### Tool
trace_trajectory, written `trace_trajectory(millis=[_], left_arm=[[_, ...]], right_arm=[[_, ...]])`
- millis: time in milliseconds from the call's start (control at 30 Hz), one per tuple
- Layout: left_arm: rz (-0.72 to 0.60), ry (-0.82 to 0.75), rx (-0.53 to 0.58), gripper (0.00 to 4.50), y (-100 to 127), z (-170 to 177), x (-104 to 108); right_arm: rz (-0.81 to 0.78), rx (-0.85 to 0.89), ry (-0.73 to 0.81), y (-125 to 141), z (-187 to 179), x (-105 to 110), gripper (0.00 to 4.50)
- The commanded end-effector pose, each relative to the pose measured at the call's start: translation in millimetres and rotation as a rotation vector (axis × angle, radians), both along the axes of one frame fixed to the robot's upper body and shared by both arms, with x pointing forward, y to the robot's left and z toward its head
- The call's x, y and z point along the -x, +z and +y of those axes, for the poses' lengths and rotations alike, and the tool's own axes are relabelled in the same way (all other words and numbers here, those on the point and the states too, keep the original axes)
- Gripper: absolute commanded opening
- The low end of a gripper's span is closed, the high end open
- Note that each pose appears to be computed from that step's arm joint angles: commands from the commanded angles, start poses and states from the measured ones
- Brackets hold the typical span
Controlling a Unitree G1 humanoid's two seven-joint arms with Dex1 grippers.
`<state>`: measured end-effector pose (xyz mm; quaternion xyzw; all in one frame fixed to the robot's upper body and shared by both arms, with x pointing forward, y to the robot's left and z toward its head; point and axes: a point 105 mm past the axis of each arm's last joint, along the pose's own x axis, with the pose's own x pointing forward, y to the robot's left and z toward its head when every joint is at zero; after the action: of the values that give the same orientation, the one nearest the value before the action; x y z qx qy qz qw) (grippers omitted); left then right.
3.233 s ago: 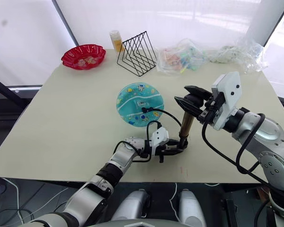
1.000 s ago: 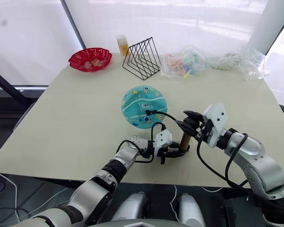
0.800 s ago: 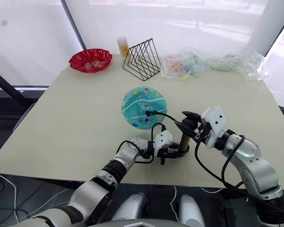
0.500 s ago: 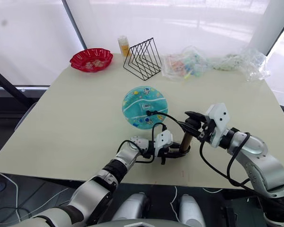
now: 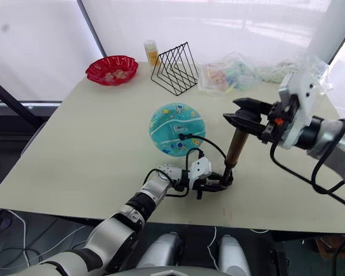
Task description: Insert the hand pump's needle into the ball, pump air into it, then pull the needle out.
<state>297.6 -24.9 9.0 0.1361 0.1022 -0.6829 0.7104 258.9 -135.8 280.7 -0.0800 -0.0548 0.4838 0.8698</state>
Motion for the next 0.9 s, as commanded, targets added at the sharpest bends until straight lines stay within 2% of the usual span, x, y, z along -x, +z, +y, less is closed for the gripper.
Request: trace_trajectory(millis=[33, 167, 233, 467, 633, 767, 900], left_arm=[[0.128, -0.006, -0.163, 1.04, -48, 19, 22], [0.126, -0.009, -0.163, 1.04, -48, 19, 23], [0.124, -0.014, -0.166, 1.04, -49, 19, 23], [0.117, -0.026, -0.17, 1.04, -48, 17, 23], [0.111, -0.032, -0.172, 1.04, -48, 17, 23], [0.107, -0.033, -0.173, 1.04, -48, 17, 23], [0.101, -0.035, -0.17, 1.04, -48, 17, 23]], right_arm=[[-0.165, -0.048, 0.005, 48, -7, 18, 1.7], [-0.147, -0.048, 0.014, 48, -5, 19, 1.7], [-0.099, -0.029, 0.013, 33, -3, 17, 1.7], [0.117, 0.053, -0.067, -68, -6, 2, 1.7], [0.212, 0.059, -0.116, -124, -9, -3, 1.7], [0.243, 0.06, -0.136, -156, -5, -3, 1.7], [0.239, 0.059, -0.15, -166, -5, -2, 1.67]])
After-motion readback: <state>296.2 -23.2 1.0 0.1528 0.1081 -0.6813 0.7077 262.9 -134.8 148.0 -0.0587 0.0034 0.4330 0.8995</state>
